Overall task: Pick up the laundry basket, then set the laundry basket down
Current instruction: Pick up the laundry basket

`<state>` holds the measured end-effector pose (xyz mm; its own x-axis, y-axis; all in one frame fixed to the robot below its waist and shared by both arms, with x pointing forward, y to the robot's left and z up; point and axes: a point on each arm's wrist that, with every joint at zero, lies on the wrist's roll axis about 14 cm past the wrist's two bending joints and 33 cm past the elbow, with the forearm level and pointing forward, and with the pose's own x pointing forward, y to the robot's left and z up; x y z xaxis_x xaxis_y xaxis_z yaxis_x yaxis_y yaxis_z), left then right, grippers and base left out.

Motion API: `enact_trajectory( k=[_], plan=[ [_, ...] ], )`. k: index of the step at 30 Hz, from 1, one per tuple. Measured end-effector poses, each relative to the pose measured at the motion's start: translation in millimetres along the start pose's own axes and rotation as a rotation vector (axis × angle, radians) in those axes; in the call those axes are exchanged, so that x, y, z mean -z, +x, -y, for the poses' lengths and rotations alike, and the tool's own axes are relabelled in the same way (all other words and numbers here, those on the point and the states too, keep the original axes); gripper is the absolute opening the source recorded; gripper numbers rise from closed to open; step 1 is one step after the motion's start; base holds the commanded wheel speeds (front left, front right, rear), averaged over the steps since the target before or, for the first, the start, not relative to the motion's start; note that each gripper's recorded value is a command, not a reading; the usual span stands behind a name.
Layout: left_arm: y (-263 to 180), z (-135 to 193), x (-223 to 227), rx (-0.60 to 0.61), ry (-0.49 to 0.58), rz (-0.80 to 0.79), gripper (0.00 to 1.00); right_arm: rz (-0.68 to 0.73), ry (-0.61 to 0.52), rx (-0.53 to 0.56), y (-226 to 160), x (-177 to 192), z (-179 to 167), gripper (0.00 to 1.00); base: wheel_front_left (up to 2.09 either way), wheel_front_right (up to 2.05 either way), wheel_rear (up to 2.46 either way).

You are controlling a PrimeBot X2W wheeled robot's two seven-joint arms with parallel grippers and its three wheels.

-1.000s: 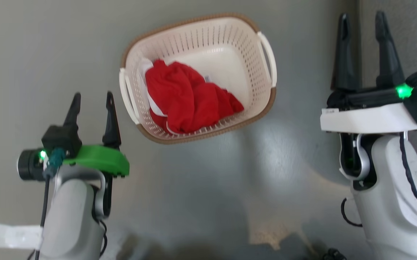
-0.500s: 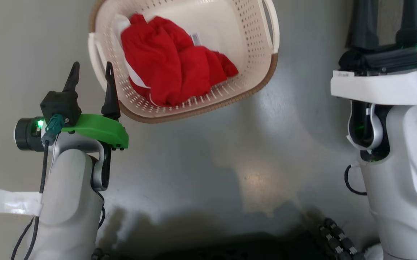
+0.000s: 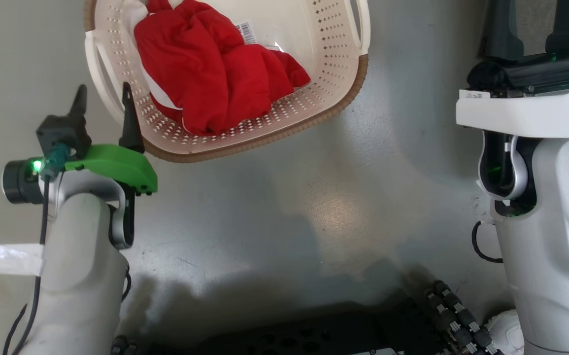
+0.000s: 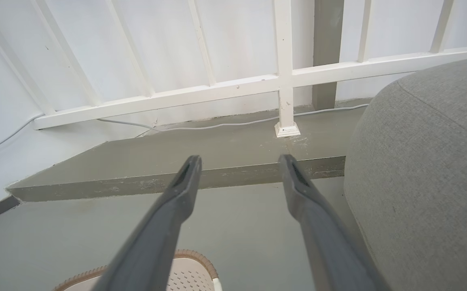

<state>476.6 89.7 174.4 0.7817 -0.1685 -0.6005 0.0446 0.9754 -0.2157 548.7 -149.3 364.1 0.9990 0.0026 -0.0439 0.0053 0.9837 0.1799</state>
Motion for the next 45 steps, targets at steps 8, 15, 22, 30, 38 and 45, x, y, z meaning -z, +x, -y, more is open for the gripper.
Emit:
enact_trajectory(
  k=[8, 15, 22, 30, 38, 45],
  plan=[
    [9, -6, 8, -0.029, -0.005, -0.027, 1.00, -0.013, -0.009, 0.013, -1, 5, 6, 1.00, 0.00, 0.00, 0.00],
    [18, -6, 10, -0.028, -0.005, -0.035, 0.91, -0.023, -0.014, 0.018, -2, 10, 8, 1.00, 0.00, 0.00, 0.00],
    [22, -8, 13, -0.037, -0.008, -0.048, 0.42, -0.027, -0.016, 0.019, -2, 12, 9, 1.00, 0.00, 0.00, 0.00],
    [25, -8, 15, -0.039, -0.007, -0.057, 0.25, -0.025, -0.015, 0.020, -1, 11, 10, 1.00, 0.00, 0.00, 0.00],
    [29, -8, 12, -0.042, -0.009, -0.052, 0.00, -0.019, -0.017, 0.021, -1, 9, 11, 1.00, 0.00, 0.00, 0.00],
    [31, -6, 9, -0.038, -0.003, -0.048, 0.00, -0.010, -0.012, 0.022, 1, 5, 11, 1.00, 0.00, 0.00, 0.00]
  ],
)
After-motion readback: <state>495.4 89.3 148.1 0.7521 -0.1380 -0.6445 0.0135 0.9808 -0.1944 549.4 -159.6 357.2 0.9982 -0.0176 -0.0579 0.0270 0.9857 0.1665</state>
